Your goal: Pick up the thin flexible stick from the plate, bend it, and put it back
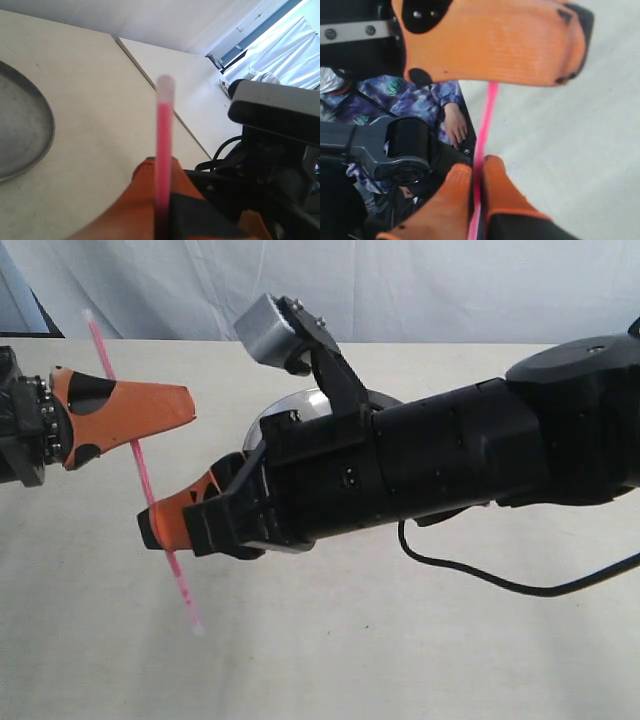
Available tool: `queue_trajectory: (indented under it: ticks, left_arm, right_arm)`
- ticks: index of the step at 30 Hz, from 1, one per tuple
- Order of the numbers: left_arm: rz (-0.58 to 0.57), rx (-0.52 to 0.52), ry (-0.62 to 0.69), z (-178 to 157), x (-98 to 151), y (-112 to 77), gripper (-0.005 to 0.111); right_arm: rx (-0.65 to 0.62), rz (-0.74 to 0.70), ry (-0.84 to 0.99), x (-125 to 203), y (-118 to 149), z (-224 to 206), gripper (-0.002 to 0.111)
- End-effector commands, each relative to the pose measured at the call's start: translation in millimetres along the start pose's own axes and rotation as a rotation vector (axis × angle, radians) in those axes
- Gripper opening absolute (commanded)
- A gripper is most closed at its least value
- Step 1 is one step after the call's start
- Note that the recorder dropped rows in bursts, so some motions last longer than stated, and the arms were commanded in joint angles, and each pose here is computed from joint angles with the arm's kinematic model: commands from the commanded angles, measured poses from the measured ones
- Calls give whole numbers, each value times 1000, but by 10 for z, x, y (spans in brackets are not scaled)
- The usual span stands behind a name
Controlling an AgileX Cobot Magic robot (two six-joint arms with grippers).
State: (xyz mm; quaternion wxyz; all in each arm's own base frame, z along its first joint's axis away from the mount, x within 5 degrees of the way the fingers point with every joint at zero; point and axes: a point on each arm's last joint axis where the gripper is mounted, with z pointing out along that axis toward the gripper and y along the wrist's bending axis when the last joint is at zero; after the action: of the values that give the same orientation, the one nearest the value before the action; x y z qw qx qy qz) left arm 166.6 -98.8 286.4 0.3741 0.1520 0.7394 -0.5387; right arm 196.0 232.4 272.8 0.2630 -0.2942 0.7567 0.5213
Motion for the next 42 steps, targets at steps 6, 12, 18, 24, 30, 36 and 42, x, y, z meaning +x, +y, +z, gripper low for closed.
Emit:
queue_trajectory:
  ticks: [6,12,18,24,30,36,42]
  left_arm:
    - [-13,45,-13,0,-13,-44,0]
    - [-44,91,-32,-3,-32,-85,0]
    - [-84,135,-16,-7,-20,-125,0]
    - [-165,224,-69,-23,-79,-199,0]
    - [-236,240,-97,-29,-112,-207,0]
    - [-214,239,-100,-29,-113,-207,0]
    - [-165,237,-107,-29,-114,-208,6]
  right_arm:
    - [78,13,-96,-100,-65,-8,45]
    - [50,-7,-82,-205,-108,166,33]
    - [112,-24,-89,-296,-261,295,0]
    - [247,-16,-51,-208,-522,391,0]
    - [306,-50,-43,-190,-612,408,0]
    - [216,-85,-15,-171,-522,420,0]
    - [37,-64,31,-137,-327,412,0]
